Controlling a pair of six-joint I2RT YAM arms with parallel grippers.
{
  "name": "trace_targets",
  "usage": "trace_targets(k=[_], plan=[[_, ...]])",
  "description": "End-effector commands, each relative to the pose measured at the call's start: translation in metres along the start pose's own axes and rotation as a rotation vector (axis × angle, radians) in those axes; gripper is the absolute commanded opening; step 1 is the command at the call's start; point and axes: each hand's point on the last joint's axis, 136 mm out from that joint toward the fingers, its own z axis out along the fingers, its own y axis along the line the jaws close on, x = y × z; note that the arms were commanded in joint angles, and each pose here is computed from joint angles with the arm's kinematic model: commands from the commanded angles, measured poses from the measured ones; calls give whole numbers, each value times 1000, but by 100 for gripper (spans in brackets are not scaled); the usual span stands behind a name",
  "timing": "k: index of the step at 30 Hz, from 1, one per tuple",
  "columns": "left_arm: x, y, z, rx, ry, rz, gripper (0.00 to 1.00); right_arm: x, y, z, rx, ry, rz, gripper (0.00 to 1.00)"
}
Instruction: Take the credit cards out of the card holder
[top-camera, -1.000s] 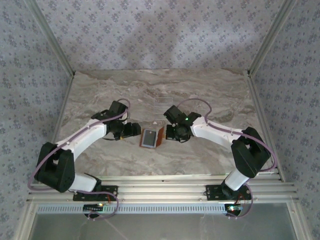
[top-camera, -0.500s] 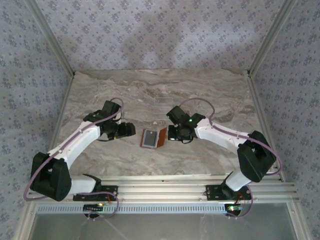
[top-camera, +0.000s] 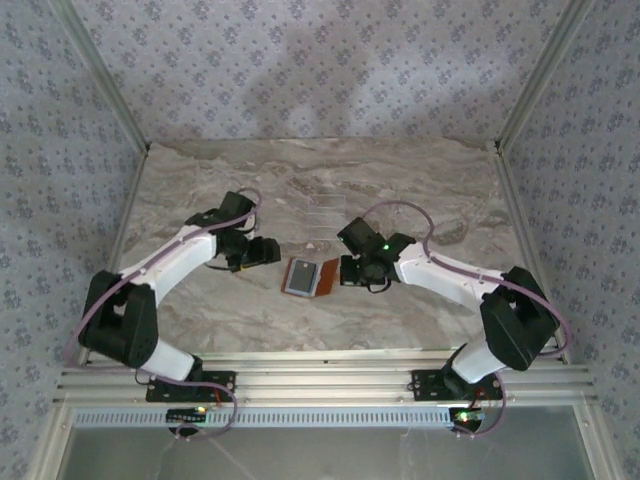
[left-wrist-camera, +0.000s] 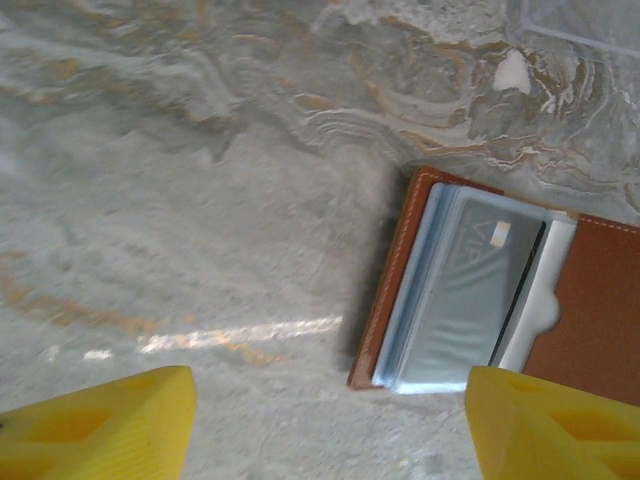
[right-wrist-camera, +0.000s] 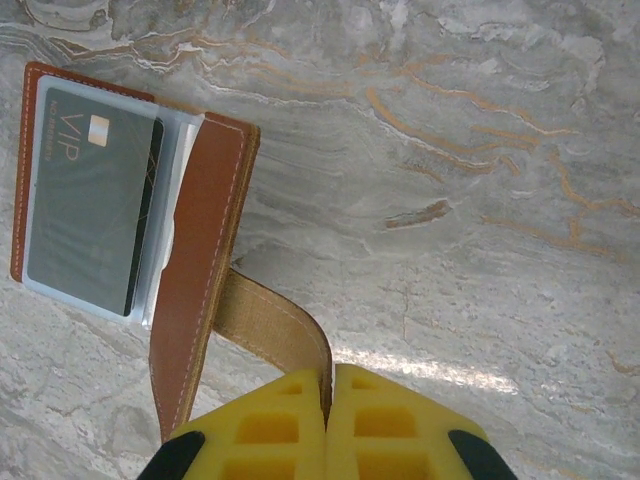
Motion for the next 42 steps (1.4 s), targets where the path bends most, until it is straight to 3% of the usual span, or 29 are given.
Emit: trace_targets(k=[1,8,14,24,35,42], plan=[[-8,-29,12,55,15,29,68,-2,-3,-4,4,-19,3,0],[-2,-44,45,51,84,56,58,-4,-6,0,21,6,-12,0],[1,-44,44,35,125,104,45,-10,-8,8,41,15,-6,0],[20,-47,54,95,192,145,42,-22,-18,15,102,4,12,0],[49,-18,77,50,248,139,36,-16,-39,31,175,27,47,0],[57,-3,89,-3,275,140,33,2,-64,50,269,52,92,8]])
